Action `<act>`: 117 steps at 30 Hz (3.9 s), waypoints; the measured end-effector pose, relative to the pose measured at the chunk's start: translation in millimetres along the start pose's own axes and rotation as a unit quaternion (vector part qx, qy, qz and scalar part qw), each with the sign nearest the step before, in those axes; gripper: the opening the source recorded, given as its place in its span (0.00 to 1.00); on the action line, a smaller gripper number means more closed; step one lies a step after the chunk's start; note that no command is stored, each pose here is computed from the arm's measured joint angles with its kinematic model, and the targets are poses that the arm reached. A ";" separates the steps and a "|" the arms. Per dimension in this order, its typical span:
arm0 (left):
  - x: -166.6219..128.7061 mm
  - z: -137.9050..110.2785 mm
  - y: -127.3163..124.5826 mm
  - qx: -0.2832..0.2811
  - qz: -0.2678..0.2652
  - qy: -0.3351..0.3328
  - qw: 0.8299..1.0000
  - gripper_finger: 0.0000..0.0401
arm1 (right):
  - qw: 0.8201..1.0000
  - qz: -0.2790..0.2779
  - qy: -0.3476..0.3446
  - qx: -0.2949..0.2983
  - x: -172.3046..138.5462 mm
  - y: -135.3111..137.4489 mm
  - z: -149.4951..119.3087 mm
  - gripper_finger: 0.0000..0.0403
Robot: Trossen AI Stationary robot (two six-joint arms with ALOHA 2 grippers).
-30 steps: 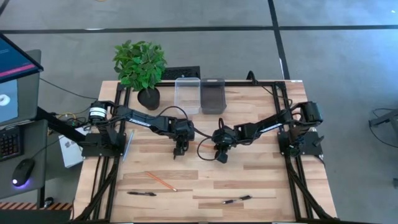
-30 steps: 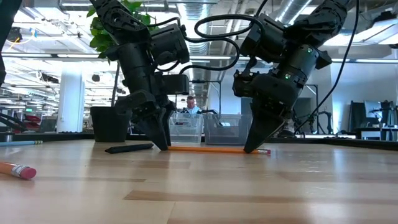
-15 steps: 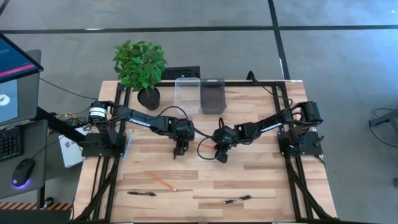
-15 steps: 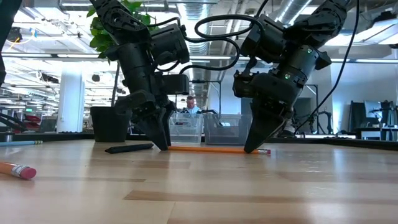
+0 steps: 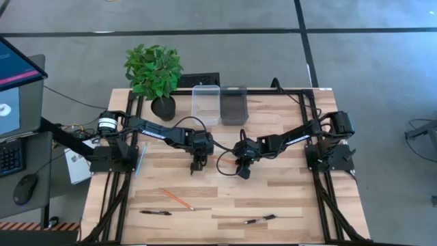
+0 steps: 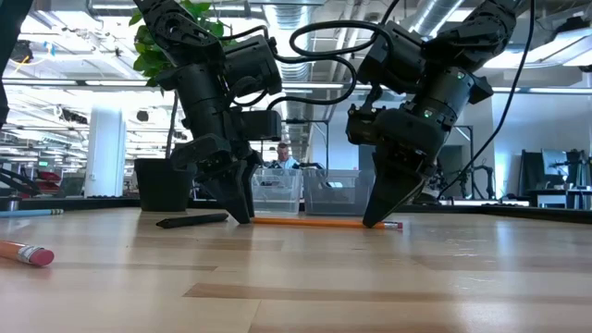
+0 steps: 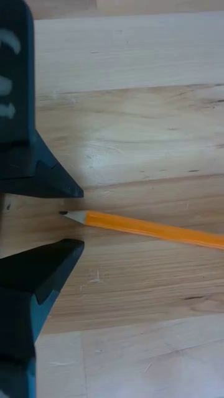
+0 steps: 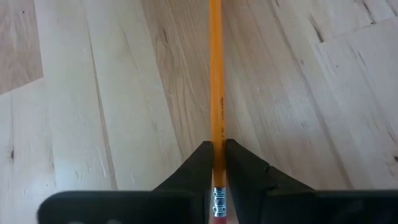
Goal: Sort pens & pencils
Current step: Put the top orange pencil into the transparent bin
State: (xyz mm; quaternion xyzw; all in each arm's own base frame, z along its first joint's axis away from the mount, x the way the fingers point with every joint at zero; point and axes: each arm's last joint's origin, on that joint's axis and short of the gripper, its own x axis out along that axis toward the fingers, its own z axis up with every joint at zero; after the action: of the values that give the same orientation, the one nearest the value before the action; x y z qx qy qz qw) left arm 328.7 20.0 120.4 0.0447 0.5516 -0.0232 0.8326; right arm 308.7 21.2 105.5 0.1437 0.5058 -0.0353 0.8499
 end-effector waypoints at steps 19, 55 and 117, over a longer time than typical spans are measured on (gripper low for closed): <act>0.0 -0.1 0.1 0.004 0.000 0.000 1.000 0.28 | 0.999 0.006 0.005 -0.038 -0.1 5.4 -1.5 0.44; 0.0 -0.2 0.1 0.007 0.000 0.001 1.000 0.28 | 0.997 -0.038 0.048 0.041 -3.9 21.2 -16.7 0.31; 0.0 0.0 0.0 0.002 0.001 0.000 1.000 0.28 | 0.992 -0.052 0.098 0.053 -33.9 18.7 -25.2 0.35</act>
State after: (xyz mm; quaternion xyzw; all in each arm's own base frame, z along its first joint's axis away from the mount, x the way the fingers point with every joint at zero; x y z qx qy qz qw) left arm 328.7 20.1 120.3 0.0468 0.5516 -0.0237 0.8324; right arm 274.7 43.2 127.7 0.1648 0.5908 -0.0916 0.7845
